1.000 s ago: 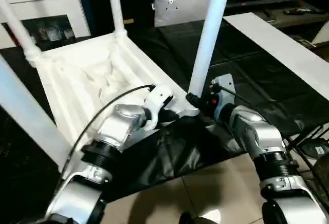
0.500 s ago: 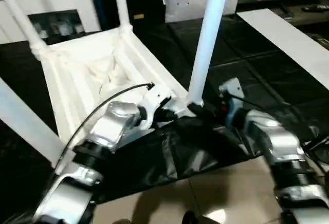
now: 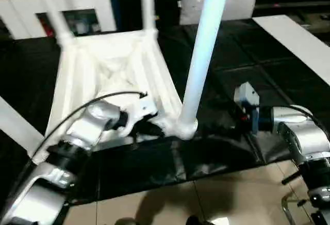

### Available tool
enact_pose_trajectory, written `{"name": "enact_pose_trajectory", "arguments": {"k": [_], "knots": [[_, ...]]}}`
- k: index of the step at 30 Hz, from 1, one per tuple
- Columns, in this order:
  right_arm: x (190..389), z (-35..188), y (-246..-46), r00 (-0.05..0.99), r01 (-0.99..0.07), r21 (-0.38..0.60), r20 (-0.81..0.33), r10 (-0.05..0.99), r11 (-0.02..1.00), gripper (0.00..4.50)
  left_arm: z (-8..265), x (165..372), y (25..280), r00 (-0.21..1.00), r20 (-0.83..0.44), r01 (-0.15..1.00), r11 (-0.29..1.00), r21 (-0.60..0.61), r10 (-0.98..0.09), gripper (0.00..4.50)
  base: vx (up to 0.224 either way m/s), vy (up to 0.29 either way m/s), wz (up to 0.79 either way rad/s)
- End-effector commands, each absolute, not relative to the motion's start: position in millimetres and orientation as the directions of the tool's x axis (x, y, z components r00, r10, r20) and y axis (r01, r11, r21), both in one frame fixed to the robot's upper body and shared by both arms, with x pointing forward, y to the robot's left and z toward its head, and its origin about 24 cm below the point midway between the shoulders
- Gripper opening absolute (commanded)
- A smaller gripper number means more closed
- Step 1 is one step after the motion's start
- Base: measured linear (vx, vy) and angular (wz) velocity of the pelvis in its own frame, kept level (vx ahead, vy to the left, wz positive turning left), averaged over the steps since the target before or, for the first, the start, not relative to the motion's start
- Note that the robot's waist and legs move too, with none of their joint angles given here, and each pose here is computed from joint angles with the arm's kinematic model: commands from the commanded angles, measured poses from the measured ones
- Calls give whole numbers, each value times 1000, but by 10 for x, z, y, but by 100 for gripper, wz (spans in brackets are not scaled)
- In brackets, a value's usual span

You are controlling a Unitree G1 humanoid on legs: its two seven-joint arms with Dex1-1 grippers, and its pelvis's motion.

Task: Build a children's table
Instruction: Rotate leg to tighten

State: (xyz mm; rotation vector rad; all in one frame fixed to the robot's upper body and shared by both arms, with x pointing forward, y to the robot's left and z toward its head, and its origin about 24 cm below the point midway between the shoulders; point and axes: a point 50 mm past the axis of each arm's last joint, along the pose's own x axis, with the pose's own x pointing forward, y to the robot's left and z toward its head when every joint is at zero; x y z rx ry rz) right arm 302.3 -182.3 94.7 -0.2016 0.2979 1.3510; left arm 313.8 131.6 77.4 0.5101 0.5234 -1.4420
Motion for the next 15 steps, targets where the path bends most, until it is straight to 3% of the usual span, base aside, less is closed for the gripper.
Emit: {"name": "enact_pose_trajectory", "arguments": {"k": [1,6,9,15], "knots": [[2975,948,-1801,125,-988,46,-329,936,149,378,789,3040,1159,-76,-614,996,-90,-8,-786,0,0,0,0],[2968,891,-1691,57,-995,59,-335,940,81,326,796,3028,1153,-109,-615,992,-127,-14,-781,0,0,0,0],[2986,879,-1650,41,-995,68,-326,945,67,316,799,3020,1146,-120,-611,990,-138,-18,-782,0,0,0,0],[3025,863,-1582,-14,-988,148,-303,953,32,247,783,3025,1144,-122,-609,990,-137,-22,-784,0,0,0,0]]}}
